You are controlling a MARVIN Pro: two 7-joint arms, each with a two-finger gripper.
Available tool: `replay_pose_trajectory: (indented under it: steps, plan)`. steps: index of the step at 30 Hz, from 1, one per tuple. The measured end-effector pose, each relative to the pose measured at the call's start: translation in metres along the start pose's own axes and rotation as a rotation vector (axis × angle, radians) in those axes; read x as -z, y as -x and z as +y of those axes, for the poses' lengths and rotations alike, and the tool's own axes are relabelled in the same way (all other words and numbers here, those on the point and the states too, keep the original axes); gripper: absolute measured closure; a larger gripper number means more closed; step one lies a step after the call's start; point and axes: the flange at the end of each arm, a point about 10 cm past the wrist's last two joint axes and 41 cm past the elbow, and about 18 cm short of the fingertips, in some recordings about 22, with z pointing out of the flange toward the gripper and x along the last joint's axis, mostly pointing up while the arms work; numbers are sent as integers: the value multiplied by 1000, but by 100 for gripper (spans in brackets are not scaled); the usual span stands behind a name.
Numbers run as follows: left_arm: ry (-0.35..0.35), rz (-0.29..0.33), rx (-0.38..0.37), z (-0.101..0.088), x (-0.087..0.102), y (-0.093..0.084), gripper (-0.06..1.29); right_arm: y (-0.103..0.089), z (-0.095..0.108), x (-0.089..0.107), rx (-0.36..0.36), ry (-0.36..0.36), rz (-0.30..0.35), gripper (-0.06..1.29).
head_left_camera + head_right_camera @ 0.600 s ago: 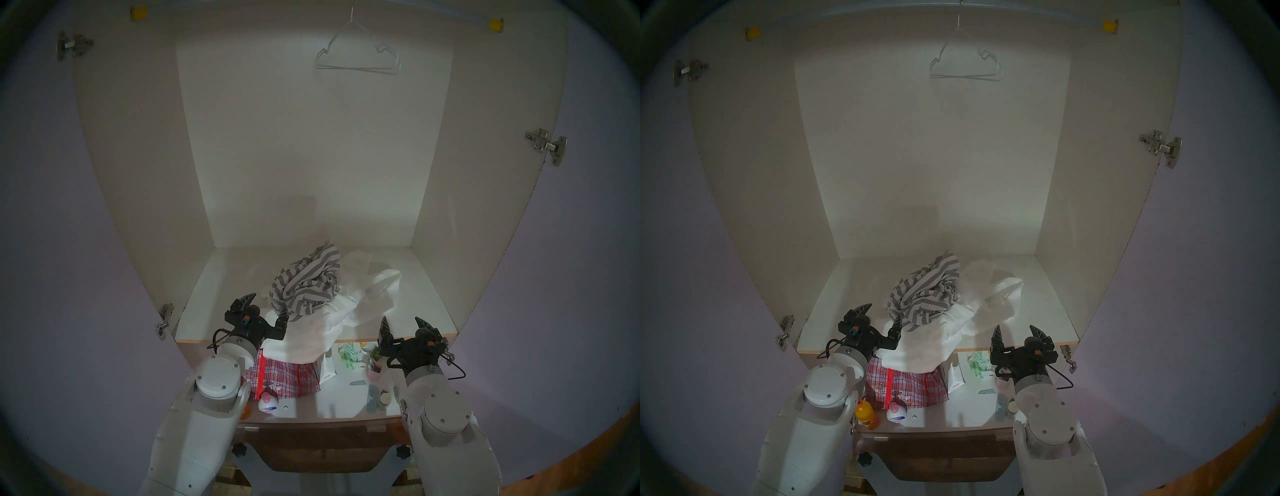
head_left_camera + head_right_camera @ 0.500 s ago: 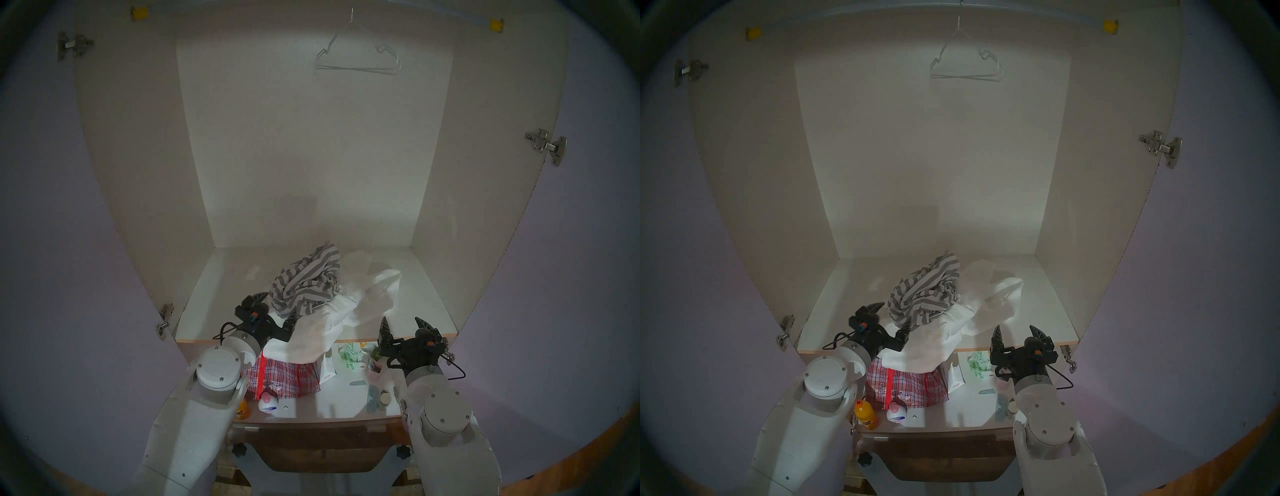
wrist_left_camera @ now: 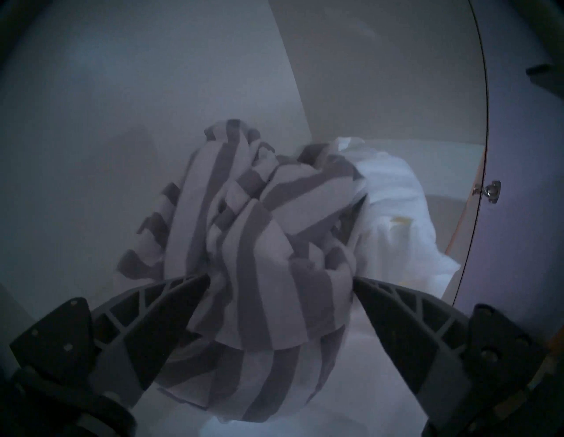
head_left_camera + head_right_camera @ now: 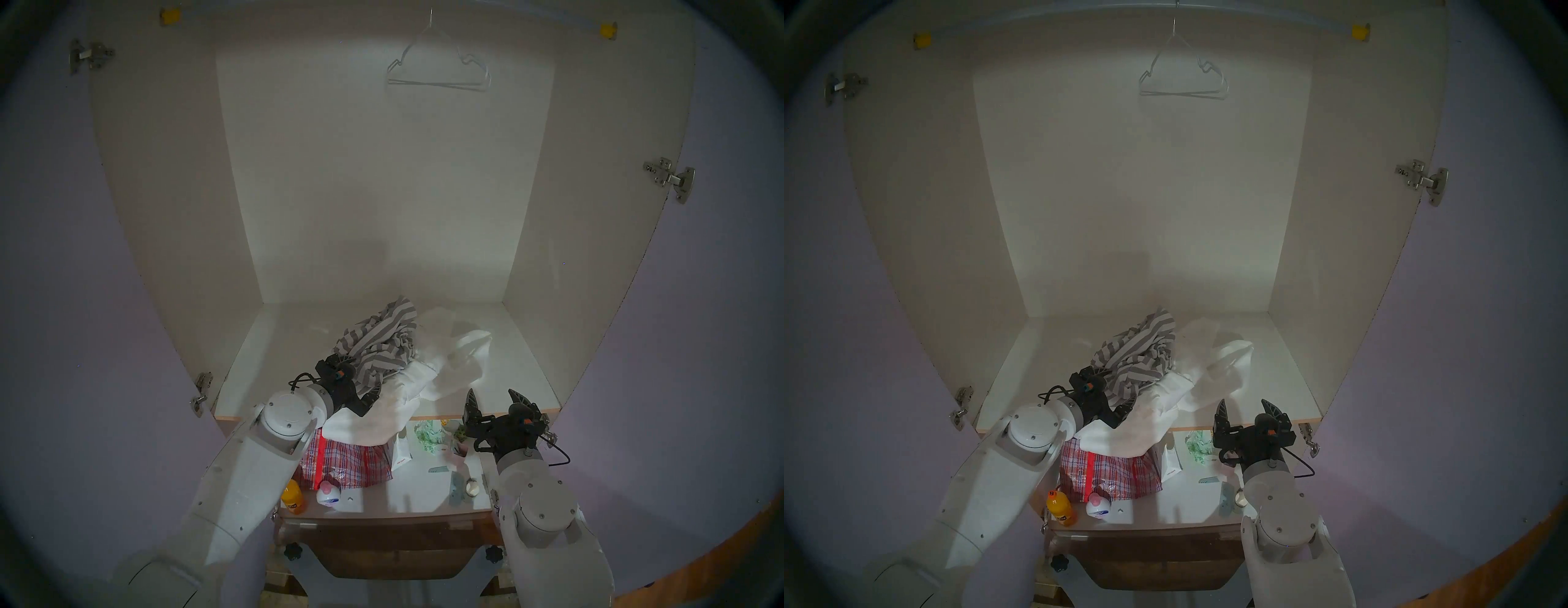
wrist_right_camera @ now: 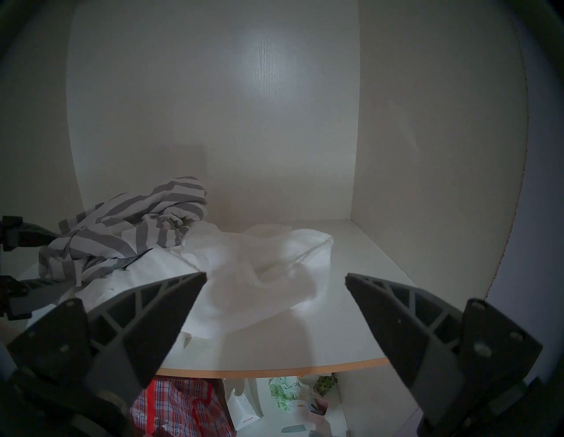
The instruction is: Sort tops into two piles: light colors and dark colors
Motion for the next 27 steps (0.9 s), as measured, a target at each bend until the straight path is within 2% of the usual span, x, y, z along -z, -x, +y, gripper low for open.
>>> replay_pose_trajectory:
  steps: [6, 8, 13, 15, 18, 21, 23, 25, 27]
  plan:
    - [64, -40, -93, 5, -25, 3, -3, 0, 0, 0, 0, 0, -1, -2]
    - [56, -19, -112, 0, -30, -7, -3, 1, 0, 0, 0, 0, -1, -2]
    - [12, 75, -182, -27, -38, -51, -3, 1, 0, 0, 0, 0, -2, -2]
    - [8, 107, -201, -29, -35, -62, -3, 1, 0, 0, 0, 0, -1, -2]
    - [37, 162, -245, -30, -20, -78, -3, 0, 0, 0, 0, 0, -1, -2]
    - [84, 174, -275, -26, -8, -82, -3, 0, 0, 0, 0, 0, -1, -2]
    - [164, 156, -306, -19, 9, -80, -3, 0, 0, 0, 0, 0, -1, -2]
    - [171, 127, -323, -24, 19, -70, -3, 0, 0, 0, 0, 0, -1, -2]
    - [154, 99, -311, -31, 20, -60, -3, 0, 0, 0, 1, 1, -1, -2]
